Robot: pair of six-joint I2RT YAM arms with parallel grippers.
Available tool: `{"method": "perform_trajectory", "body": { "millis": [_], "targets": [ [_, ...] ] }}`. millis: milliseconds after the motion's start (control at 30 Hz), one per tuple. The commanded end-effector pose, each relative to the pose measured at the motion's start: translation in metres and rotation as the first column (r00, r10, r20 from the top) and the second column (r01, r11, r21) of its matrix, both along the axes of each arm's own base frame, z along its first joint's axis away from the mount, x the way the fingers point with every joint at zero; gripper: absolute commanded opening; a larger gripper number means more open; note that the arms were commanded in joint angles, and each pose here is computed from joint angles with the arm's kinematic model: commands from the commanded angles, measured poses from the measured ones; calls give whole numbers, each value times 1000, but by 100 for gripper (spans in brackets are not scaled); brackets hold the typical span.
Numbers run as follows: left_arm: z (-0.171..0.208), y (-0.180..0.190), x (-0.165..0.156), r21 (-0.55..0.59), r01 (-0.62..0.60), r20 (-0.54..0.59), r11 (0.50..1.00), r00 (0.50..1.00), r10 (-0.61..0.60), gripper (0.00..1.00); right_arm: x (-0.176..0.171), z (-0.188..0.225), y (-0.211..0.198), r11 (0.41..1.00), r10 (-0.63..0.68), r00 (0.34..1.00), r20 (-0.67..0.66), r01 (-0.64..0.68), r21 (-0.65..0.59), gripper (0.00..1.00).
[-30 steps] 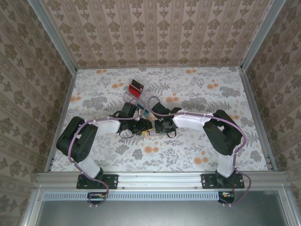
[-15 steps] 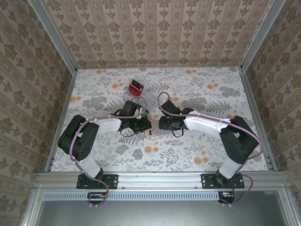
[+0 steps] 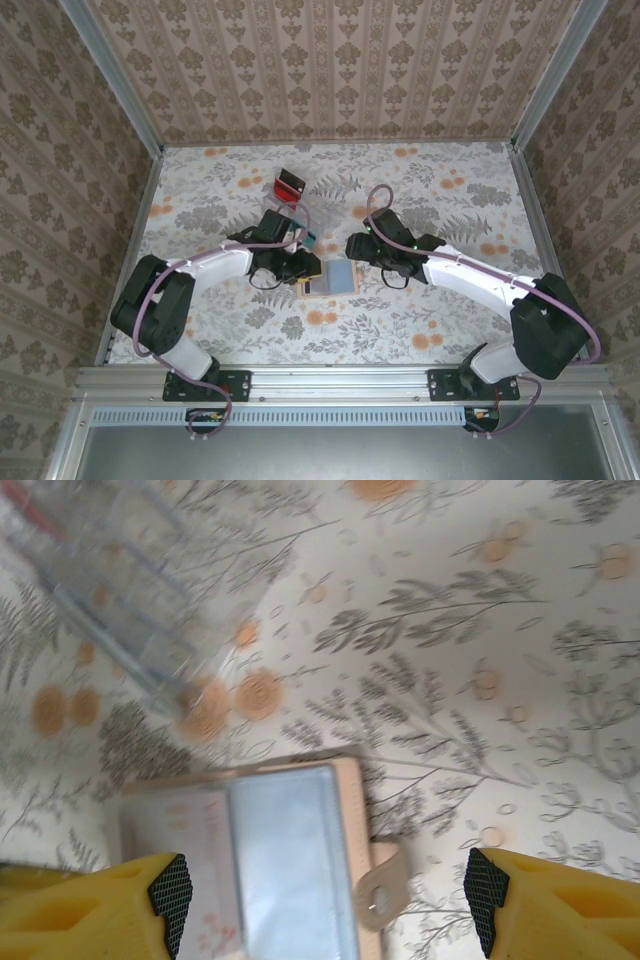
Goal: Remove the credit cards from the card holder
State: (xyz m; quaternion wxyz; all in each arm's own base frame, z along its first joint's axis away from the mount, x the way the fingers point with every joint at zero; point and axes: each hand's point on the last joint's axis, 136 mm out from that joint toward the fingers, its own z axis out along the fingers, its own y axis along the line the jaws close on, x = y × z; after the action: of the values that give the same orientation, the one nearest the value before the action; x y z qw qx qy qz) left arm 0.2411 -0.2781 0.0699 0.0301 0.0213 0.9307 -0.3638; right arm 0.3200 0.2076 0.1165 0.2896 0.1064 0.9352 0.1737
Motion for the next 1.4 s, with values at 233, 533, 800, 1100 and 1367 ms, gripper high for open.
{"method": "perform_trajectory", "body": {
  "millis": [233,533,800,1100,1367],
  "targets": [
    [23,-63,13,-163,109,29,981,994,-106,52,-13,15,-42,987,-157,987,39,156,24,78],
    [20,-30,30,-88,11,63,996,998,-6,53,-27,16,-7,998,31,999,8,-31,56,65],
    [8,-6,21,-63,-75,32,995,997,77,45,-26,-21,57,982,186,975,-124,-187,7,38],
    [-4,-3,16,-43,-99,-1,994,995,99,35,-23,-64,67,971,213,946,-245,-232,-51,30],
    [-16,-13,15,-59,-67,-52,996,997,64,30,-26,-87,62,968,213,929,-302,-244,-67,29]
  ]
}}
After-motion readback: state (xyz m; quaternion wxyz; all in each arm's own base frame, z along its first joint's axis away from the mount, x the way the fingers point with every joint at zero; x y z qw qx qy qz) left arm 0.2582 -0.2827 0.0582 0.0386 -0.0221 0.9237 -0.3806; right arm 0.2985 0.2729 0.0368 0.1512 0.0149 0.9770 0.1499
